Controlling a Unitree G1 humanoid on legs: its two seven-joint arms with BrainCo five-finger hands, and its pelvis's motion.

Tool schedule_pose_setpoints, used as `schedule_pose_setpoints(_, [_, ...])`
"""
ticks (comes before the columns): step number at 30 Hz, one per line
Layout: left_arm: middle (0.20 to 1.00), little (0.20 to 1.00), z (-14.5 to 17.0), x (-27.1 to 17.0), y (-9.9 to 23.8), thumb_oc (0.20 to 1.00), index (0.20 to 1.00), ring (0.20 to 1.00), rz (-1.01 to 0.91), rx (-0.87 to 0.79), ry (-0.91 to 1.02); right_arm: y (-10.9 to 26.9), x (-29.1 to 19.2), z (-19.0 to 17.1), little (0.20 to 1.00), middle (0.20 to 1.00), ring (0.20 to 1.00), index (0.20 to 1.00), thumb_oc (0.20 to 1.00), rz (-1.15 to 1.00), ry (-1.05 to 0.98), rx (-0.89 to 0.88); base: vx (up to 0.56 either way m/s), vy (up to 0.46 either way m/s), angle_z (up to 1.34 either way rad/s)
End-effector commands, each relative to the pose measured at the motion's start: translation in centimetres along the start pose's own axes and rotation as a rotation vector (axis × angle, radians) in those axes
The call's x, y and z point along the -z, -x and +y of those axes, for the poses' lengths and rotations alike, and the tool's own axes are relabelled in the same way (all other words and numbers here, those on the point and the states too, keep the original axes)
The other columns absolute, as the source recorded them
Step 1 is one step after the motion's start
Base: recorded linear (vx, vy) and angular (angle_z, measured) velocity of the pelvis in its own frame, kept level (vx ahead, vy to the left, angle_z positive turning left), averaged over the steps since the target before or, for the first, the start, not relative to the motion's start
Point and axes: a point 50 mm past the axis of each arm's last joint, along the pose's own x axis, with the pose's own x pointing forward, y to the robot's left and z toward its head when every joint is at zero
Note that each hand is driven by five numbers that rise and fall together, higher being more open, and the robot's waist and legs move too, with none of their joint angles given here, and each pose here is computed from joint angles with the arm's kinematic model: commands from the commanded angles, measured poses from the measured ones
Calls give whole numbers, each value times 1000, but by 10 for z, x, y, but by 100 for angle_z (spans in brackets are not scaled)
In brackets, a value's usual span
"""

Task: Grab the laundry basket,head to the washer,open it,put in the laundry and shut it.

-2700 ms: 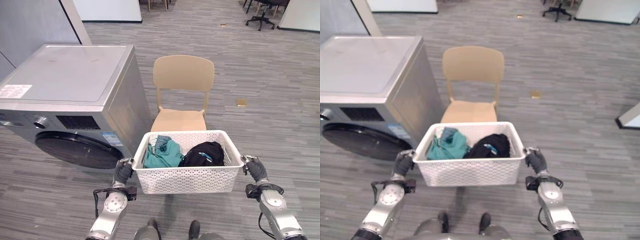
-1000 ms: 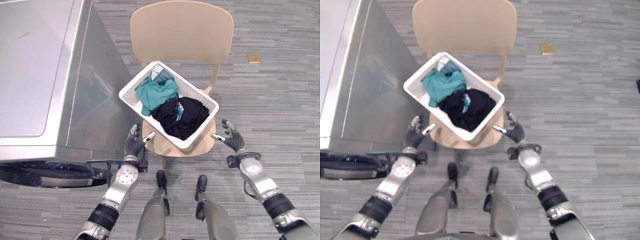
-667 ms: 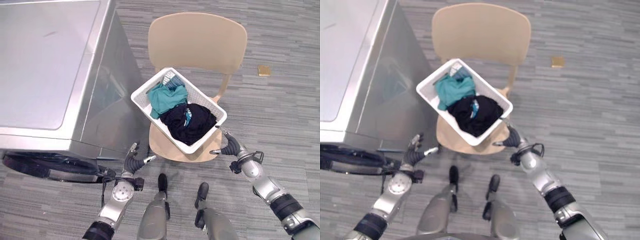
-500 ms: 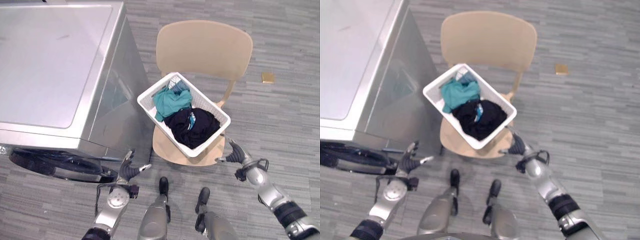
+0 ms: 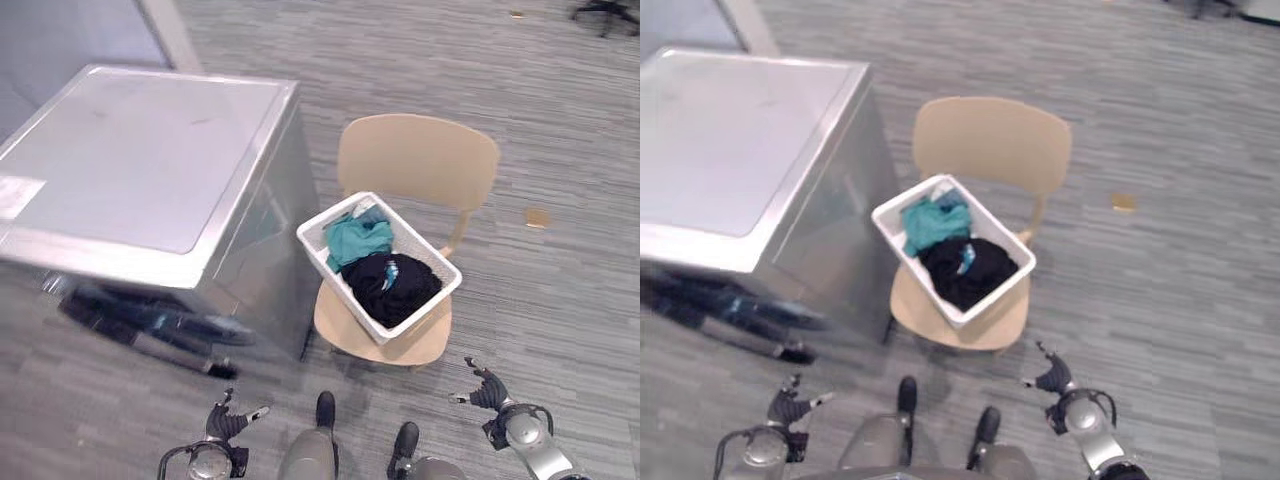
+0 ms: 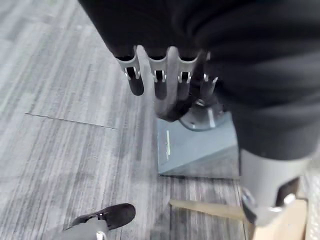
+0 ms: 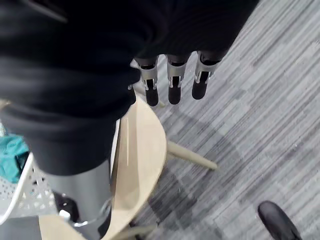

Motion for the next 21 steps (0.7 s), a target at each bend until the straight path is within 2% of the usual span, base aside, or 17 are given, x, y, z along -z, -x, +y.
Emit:
schedule_pose_setpoints(1, [1000, 1000, 12, -9, -3, 1000, 1000, 1000, -35, -57, 17, -7, -22, -5, 1000, 1000, 1000, 1000, 1000, -79, -35, 15, -36, 125, 49])
schedule_pose_setpoints(5, [1000, 1000, 3, -11, -5, 1000, 1000, 1000, -26, -46, 38, -8, -20, 1, 1000, 1000, 1000, 1000, 1000, -62, -58, 5, 29, 265, 105])
schedule_pose_setpoints(8, [1000, 1000, -1, -10, -6, 1000, 1000, 1000, -21, -20, 1, -9, -18, 7, 1000, 1000, 1000, 1000, 1000, -33, -86, -3, 125, 588, 123])
schedule_pose_setpoints(14, [1000, 1000, 24, -15, -9, 1000, 1000, 1000, -29, -81, -90, -14, -49, 28, 1000, 1000, 1000, 1000, 1000, -127, -107, -68, 51, 363, 59])
schedule_pose_setpoints(21, [1000, 1000, 14, -5, -4, 1000, 1000, 1000, -15, -64, -59, -16, -99, 47, 1000, 1000, 1000, 1000, 1000, -304, -122, -166, 28, 58, 52])
